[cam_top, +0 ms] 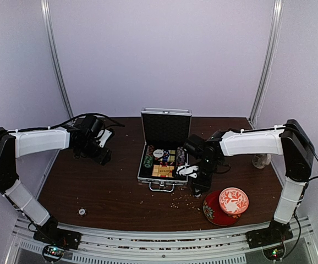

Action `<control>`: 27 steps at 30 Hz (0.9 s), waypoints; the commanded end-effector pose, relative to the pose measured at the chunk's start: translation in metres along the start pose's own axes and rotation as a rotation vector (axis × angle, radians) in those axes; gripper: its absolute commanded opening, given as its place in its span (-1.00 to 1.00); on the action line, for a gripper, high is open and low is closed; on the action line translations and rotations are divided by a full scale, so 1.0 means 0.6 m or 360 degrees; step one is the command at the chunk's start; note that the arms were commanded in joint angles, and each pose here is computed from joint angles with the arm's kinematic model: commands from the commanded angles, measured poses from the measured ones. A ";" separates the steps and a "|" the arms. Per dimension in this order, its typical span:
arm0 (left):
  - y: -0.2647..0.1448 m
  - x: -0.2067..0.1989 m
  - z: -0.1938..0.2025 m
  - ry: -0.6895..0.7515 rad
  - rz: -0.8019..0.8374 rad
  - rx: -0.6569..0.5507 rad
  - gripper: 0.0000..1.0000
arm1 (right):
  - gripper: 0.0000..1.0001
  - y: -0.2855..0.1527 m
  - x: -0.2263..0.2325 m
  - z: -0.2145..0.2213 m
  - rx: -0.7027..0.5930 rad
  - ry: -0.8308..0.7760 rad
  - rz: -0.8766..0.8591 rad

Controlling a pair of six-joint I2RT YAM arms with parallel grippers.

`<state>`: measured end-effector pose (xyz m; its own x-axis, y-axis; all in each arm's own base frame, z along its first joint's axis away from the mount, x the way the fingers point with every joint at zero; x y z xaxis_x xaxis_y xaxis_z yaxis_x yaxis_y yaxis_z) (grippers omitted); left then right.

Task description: Pack up texas hold em set

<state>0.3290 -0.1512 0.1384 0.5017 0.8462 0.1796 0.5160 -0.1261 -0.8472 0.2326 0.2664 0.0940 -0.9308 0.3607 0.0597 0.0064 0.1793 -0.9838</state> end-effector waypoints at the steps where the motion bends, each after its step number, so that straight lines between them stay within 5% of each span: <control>1: 0.000 0.005 -0.010 0.0005 0.0007 -0.0022 0.12 | -0.41 0.018 -0.005 0.023 0.0084 -0.0014 0.0068; 22: 0.002 0.004 -0.009 0.0009 0.0013 -0.0017 0.12 | -0.31 0.044 -0.004 0.020 0.0077 -0.0001 0.0011; 27: 0.003 0.004 -0.009 0.0008 0.0014 -0.0013 0.12 | -0.11 0.045 0.001 0.023 0.0077 0.0002 -0.0009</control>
<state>0.3287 -0.1520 0.1376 0.5058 0.8448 0.1744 0.5120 -0.1313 -0.8489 0.2306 0.2594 0.0700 -0.9291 0.3664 0.0500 -0.0005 0.1339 -0.9910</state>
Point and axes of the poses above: each gripper's point midway between its finger pads, its own y axis out along the fingers, its own x axis along the line the jaws close on, z = x × y, the point moved 5 cm from there along -y, back along the fingers, and after that the axes turned 4 degrees about y, right-handed, at the moved point
